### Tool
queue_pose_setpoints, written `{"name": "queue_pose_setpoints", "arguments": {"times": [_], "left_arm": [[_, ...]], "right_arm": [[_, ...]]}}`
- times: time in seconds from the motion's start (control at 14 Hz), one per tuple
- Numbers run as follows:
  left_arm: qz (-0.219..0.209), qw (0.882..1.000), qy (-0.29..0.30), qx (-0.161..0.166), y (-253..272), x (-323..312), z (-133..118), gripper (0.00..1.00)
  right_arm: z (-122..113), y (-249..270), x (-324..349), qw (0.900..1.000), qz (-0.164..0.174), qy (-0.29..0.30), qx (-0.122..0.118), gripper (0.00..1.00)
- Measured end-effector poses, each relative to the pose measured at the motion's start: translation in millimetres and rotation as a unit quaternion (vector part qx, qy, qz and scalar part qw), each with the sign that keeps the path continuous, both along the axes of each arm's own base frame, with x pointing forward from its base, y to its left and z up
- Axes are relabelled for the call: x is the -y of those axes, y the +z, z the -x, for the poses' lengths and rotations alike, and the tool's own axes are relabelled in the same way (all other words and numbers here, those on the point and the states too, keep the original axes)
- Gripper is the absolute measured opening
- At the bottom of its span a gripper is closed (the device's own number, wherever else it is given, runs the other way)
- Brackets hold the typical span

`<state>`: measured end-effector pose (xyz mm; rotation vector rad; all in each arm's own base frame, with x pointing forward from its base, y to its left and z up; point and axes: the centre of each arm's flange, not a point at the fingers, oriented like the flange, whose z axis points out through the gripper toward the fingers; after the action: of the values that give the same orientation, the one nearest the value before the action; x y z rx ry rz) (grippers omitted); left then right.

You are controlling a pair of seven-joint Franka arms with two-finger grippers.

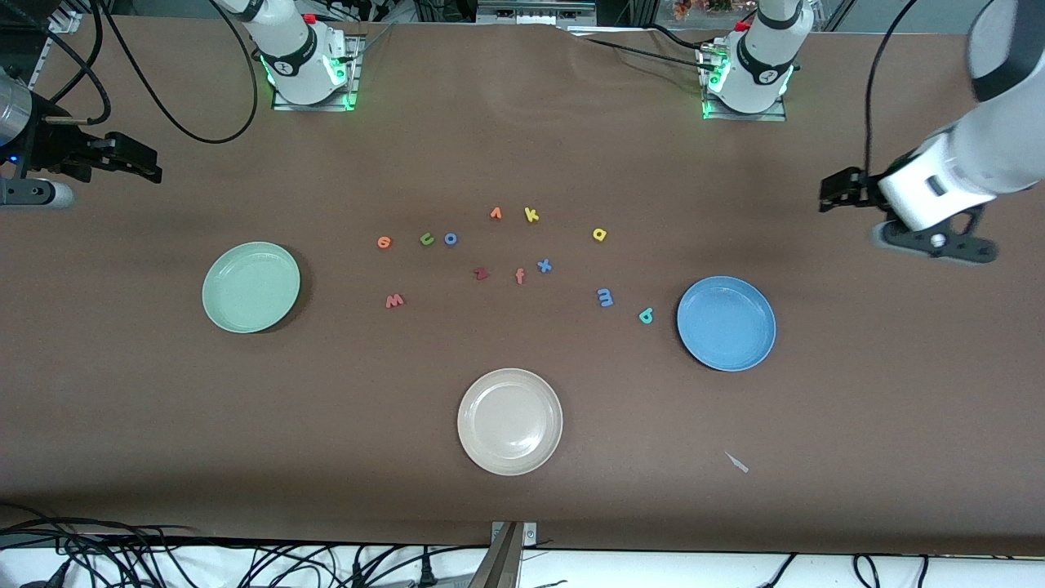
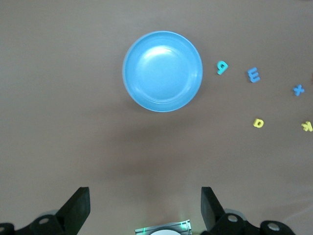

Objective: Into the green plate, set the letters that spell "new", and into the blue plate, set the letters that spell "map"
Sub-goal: 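Move the left gripper toward the yellow d while the right gripper reaches letters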

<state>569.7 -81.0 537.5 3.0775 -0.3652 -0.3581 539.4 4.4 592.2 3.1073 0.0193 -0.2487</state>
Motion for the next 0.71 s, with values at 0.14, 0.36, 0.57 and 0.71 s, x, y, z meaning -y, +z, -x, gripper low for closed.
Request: {"name": "queue_pose_setpoints", "arguments": {"times": [0.14, 0.36, 0.57, 0.71], "left_arm": [[0.001, 1.0, -0.025, -0.007, -22, 35, -10, 1.0], [0.0, 0.997, -0.056, -0.044, -76, 75, -25, 1.0], [-0.001, 0.993, -0.098, -0.063, -126, 131, -26, 1.0], [0.0, 0.992, -0.111, -0.062, -137, 150, -25, 1.0]], "right_arm": [[-2, -6, -2, 1.0, -0.002, 0.021, -0.007, 1.0], [-10, -27, -12, 0.995, -0.012, 0.096, -0.029, 1.0], [-19, -52, -25, 0.992, -0.011, 0.113, -0.055, 1.0], [-25, -69, -32, 0.991, -0.012, 0.121, -0.058, 1.0]]}}
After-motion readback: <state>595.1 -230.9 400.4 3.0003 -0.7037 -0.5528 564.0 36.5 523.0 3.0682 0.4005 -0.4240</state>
